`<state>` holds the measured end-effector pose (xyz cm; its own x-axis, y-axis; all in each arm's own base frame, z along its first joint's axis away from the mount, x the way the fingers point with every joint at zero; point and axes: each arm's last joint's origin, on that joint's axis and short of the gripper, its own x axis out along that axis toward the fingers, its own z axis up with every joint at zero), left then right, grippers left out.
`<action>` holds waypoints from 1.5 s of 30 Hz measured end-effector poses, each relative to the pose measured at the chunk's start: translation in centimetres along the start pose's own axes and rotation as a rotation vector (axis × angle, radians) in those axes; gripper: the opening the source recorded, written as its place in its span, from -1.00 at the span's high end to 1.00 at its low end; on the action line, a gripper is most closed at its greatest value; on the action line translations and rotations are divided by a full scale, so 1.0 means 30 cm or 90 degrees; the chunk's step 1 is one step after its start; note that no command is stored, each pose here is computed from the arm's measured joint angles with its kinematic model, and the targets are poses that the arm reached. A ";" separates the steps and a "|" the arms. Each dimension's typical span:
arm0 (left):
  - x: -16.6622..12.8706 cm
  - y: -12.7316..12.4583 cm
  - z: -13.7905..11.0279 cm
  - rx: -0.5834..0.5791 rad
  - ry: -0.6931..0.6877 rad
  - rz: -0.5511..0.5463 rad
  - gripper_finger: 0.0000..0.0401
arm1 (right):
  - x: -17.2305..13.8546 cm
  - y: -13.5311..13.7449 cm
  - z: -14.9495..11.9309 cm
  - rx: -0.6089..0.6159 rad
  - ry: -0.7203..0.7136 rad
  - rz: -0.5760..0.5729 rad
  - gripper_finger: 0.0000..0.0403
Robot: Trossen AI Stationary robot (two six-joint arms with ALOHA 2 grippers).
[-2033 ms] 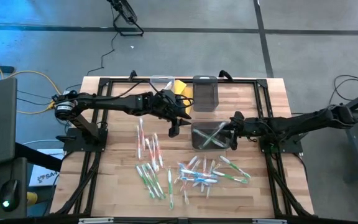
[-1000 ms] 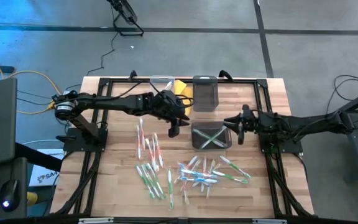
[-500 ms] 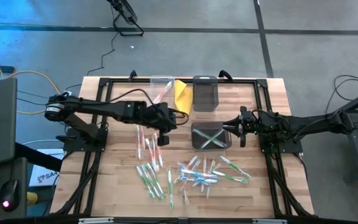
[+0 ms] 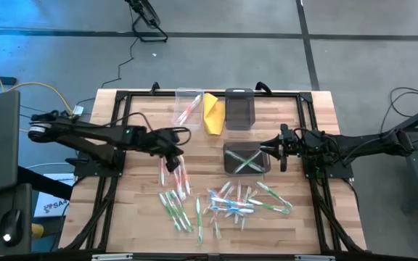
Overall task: Pick & Place Toothbrushes
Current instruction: Put the blue toothbrush into the top black transparent bin
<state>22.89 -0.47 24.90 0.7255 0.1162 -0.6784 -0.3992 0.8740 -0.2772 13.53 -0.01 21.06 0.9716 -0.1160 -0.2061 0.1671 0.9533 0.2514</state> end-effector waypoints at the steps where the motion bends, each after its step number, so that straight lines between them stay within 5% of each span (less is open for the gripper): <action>1: -0.008 0.001 -0.017 -0.005 0.002 -0.005 0.95 | 0.000 0.000 0.000 0.000 0.000 0.000 0.54; 13: -0.052 -0.082 -0.128 0.126 0.052 -0.079 0.95 | 0.000 0.000 0.003 -0.004 -0.008 -0.004 0.54; 19: -0.052 -0.089 -0.117 0.113 0.035 -0.097 0.95 | 0.000 0.000 0.004 -0.003 -0.009 -0.003 0.54; 25: -0.056 -0.113 -0.086 0.210 -0.039 -0.142 0.95 | 0.000 0.000 0.004 0.011 -0.009 -0.002 0.54; 32: -0.063 -0.134 -0.056 0.215 -0.106 -0.175 0.95 | 0.000 0.006 0.002 0.080 0.001 0.025 0.54; 45: -0.062 -0.120 -0.044 0.199 -0.158 -0.068 0.95 | 0.026 0.097 -0.030 0.082 0.026 0.086 0.96</action>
<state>22.23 -4.46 26.26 0.8820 0.0936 -0.4618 -0.1522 0.9841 -0.0911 14.63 2.94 20.79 0.9795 0.0254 -0.2001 0.0577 0.9153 0.3986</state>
